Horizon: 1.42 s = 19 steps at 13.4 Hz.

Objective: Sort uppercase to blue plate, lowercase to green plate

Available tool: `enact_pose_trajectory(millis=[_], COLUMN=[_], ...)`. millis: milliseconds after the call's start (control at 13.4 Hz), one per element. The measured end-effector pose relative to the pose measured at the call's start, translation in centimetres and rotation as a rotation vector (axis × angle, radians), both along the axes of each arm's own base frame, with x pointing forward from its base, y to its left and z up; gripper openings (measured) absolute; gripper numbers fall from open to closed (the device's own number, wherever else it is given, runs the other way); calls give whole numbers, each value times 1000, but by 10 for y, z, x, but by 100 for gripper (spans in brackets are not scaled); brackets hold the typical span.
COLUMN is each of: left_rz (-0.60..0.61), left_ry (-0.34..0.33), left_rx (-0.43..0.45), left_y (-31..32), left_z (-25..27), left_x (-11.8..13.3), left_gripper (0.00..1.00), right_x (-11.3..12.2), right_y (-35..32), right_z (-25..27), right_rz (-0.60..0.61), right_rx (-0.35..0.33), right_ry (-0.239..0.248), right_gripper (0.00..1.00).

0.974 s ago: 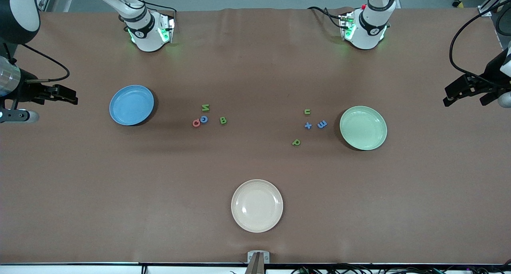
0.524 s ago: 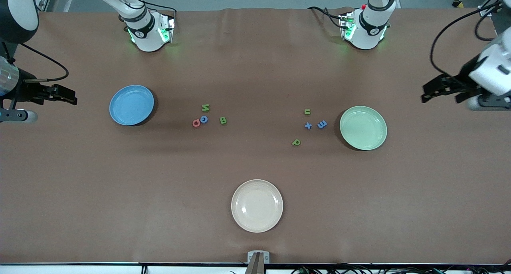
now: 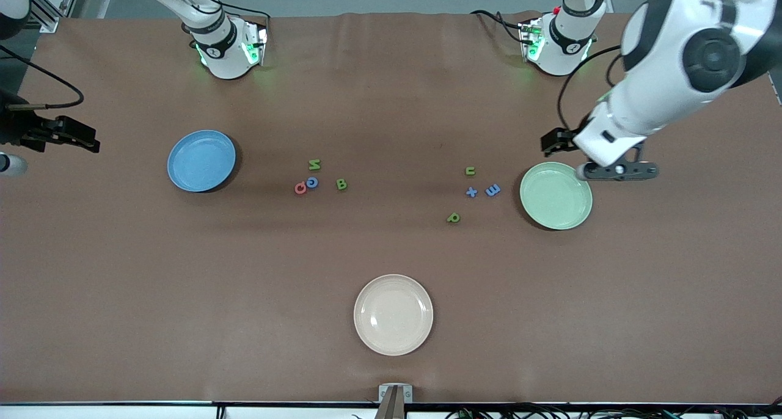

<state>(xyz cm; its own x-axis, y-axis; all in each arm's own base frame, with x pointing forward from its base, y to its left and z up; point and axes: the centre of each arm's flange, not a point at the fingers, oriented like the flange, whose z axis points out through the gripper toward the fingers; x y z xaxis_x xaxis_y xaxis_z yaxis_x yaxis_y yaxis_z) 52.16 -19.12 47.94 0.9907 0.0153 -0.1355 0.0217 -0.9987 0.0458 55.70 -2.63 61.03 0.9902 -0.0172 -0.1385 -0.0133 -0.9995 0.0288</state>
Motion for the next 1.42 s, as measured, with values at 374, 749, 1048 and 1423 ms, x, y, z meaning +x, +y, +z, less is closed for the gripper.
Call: enact_pose_trajectory(millis=[374, 749, 1048, 1423], left_rz=[66, 109, 104, 125], left_ry=[-9, -32, -27, -46], left_rx=[-7, -26, 25, -5], left_y=[-81, -128, -141, -133], left_z=[-71, -162, -215, -250], left_x=[-33, -49, -64, -90], left_gripper=[100, 100, 100, 97], right_x=[-7, -23, -41, -41], right_y=[-4, -2, -1, -1], right_z=[7, 8, 7, 7], right_rz=[-18, -14, -13, -12], right_rx=[51, 52, 55, 55], right_ry=[31, -34, -45, -55], right_gripper=[100, 100, 100, 100])
